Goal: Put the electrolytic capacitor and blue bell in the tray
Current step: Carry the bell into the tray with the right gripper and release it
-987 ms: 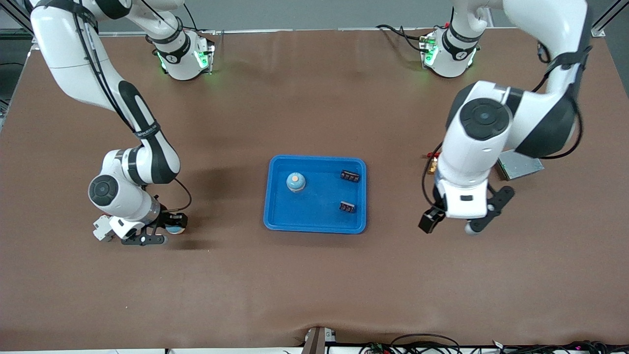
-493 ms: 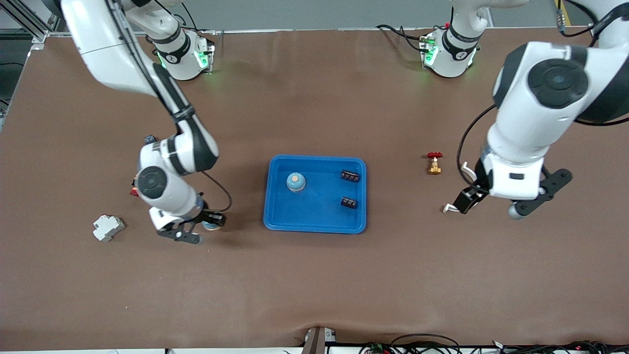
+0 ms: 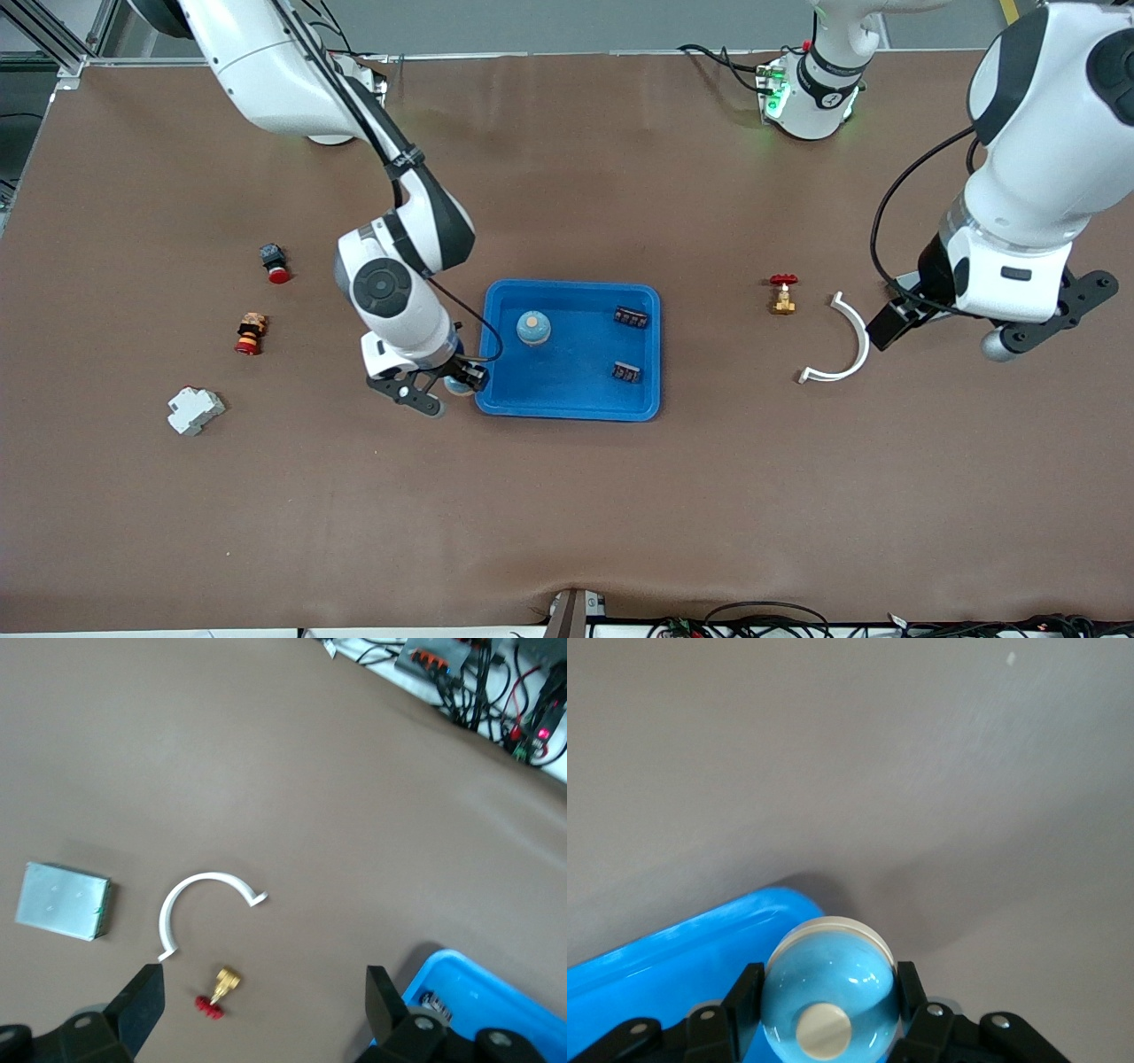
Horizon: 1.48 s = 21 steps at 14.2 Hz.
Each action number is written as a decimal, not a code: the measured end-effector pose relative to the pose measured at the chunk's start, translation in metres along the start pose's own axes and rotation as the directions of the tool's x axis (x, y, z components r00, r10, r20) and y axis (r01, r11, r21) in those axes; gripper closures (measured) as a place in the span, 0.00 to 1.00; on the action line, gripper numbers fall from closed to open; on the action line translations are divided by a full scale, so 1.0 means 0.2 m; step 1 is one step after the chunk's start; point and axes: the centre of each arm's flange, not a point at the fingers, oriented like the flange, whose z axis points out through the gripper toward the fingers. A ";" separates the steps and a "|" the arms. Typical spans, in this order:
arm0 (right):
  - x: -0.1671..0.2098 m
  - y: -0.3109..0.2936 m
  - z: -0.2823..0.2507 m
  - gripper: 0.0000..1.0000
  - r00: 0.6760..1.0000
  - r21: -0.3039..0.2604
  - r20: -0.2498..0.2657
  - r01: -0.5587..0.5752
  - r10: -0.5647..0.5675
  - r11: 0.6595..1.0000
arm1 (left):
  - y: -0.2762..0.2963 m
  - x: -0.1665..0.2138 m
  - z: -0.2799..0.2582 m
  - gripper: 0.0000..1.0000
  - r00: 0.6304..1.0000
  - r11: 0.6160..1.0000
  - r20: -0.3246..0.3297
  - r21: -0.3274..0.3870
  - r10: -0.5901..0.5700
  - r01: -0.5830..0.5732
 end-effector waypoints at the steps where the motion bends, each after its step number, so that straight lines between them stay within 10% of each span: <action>1: -0.05 -0.04 0.04 0.35 1.000 -0.006 0.005 -0.023 0.023 1.000 | -0.03 -0.02 -0.03 0.00 1.000 1.000 0.010 0.013 0.023 -0.023; 11: -0.26 -0.29 0.35 0.35 0.991 -0.015 0.012 -0.131 0.131 0.991 | -0.52 0.00 -0.27 0.00 0.922 0.934 0.165 0.013 0.349 -0.356; 19: -0.28 -0.32 0.38 0.35 0.992 -0.019 -0.001 -0.124 0.124 0.992 | -0.60 -0.06 -0.33 0.00 0.915 0.927 0.169 0.019 0.367 -0.375; 21: -0.28 -0.32 0.38 0.20 0.993 -0.022 -0.015 -0.114 0.114 0.993 | -0.62 -0.07 -0.36 0.00 0.916 0.926 0.160 0.018 0.369 -0.376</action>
